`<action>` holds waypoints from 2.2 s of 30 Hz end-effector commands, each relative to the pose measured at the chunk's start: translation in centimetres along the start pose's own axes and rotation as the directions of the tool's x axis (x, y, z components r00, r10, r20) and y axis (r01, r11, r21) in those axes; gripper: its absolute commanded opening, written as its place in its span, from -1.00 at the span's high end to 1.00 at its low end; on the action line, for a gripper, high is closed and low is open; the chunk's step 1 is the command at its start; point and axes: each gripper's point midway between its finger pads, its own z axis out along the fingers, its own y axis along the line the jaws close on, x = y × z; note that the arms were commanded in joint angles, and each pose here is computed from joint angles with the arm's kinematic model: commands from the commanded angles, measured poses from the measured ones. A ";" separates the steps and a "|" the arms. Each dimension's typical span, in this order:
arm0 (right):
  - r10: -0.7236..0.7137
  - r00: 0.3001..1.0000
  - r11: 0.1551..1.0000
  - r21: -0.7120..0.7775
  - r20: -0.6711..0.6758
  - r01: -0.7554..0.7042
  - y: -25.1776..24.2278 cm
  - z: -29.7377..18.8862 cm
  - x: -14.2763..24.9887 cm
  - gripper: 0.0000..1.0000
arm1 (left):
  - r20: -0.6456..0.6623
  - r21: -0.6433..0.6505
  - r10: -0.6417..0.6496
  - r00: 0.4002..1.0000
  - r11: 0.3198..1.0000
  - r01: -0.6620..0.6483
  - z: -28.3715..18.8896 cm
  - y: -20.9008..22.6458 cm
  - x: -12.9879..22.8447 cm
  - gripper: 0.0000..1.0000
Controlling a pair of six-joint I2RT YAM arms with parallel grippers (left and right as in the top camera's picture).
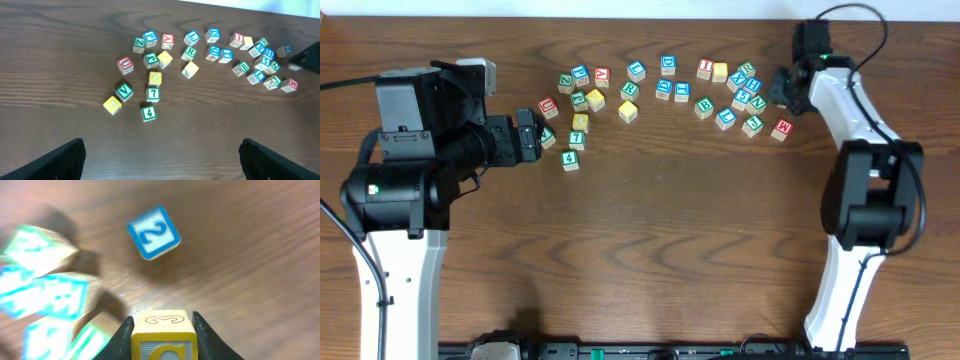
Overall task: Spell out CORL
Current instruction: 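Close the right gripper on the yellow C block and lift it, then carry the C block to the open table center and release it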
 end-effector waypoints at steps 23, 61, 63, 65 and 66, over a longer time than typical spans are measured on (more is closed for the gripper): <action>-0.235 0.969 0.918 -0.345 -0.077 0.195 22.0 -9.7 11.9 0.57 | 0.015 0.016 0.009 1.000 1.000 -0.009 -0.5 -0.5 -0.5 -0.93; -0.290 0.937 0.951 -0.165 -0.195 0.260 25.6 -4.3 23.2 0.32 | 0.015 0.016 0.009 1.000 1.000 -0.009 -0.5 -0.5 -0.5 -0.93; -0.320 0.928 0.941 -0.174 -0.189 0.290 25.8 -4.4 23.4 0.32 | 0.015 0.016 0.009 1.000 1.000 -0.009 -0.5 -0.5 -0.5 -0.93; -0.338 0.923 0.935 -0.180 -0.183 0.307 25.9 -4.4 23.5 0.32 | 0.015 0.016 0.009 1.000 1.000 -0.009 -0.5 -0.5 -0.5 -0.93; -0.343 0.922 0.933 -0.183 -0.180 0.311 26.0 -4.4 23.5 0.31 | 0.015 0.016 0.009 1.000 1.000 -0.009 -0.5 -0.5 -0.5 -0.93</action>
